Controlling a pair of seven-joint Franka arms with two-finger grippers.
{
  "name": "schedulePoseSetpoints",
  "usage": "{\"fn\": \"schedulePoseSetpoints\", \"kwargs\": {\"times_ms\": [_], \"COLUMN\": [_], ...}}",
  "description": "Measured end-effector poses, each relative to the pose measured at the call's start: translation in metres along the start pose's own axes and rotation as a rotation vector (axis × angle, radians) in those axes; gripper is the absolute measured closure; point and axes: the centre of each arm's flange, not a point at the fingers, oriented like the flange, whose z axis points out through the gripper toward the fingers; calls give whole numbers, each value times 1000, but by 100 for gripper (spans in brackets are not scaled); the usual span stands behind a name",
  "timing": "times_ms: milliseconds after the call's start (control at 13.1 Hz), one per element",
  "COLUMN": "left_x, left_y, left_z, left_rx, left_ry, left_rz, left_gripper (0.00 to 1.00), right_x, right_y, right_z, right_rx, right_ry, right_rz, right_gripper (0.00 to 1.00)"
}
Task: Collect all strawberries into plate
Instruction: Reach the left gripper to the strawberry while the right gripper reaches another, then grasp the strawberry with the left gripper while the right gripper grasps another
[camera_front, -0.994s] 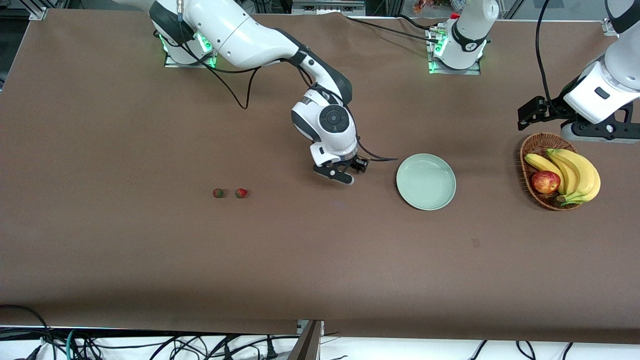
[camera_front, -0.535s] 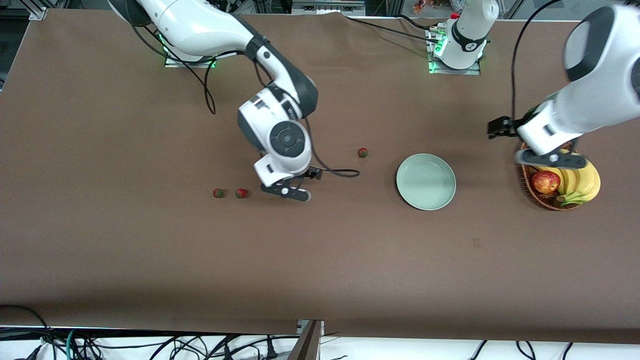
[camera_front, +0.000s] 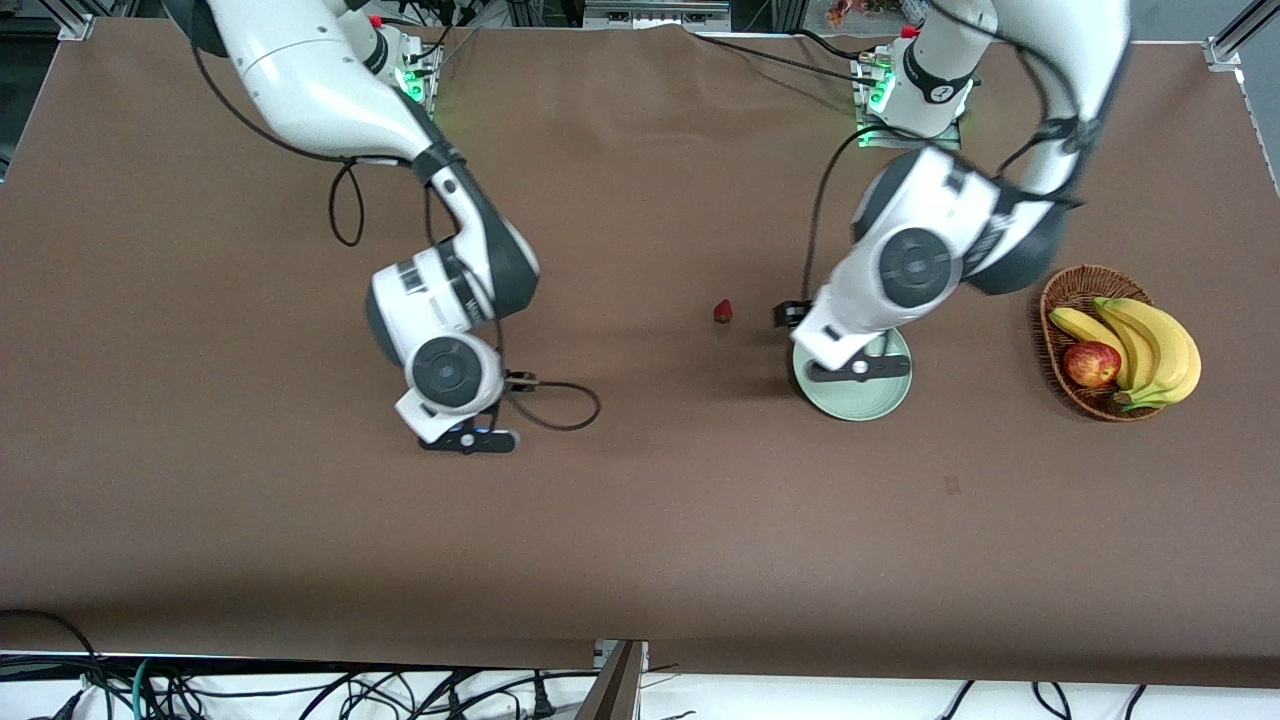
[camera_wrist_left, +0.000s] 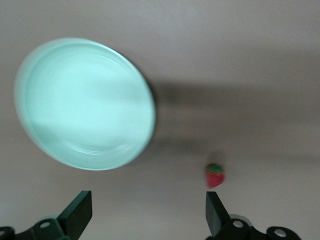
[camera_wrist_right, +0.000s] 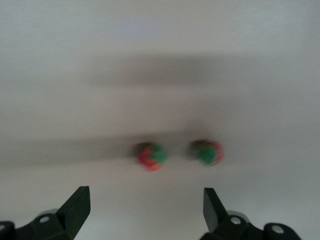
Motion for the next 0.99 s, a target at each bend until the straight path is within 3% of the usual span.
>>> {"fn": "schedulePoseSetpoints", "kwargs": {"times_ms": [153, 382, 535, 764, 841, 917, 994], "left_x": [-15, -53, -70, -71, -71, -70, -70], "left_y": [36, 66, 67, 65, 65, 66, 67], "left_z": [39, 99, 128, 147, 150, 152, 153], "left_rx": [-14, -54, -29, -11, -13, -18, -25], "left_ry": [17, 76, 103, 109, 108, 111, 117], "left_rz": [-49, -72, -37, -23, -22, -21, -19], "left_gripper": [0, 0, 0, 0, 6, 6, 15], "right_x": [10, 6, 3, 0, -1, -3, -4], "right_y": [28, 13, 3, 1, 0, 0, 0], "right_z": [15, 36, 46, 70, 79, 87, 92], "right_rx": [11, 54, 92, 102, 105, 105, 105], "right_ry": [-15, -9, -2, 12, 16, 16, 13], "right_rz": [-13, -22, -20, -19, -17, -17, -15], "right_gripper": [0, 2, 2, 6, 14, 14, 22]}}
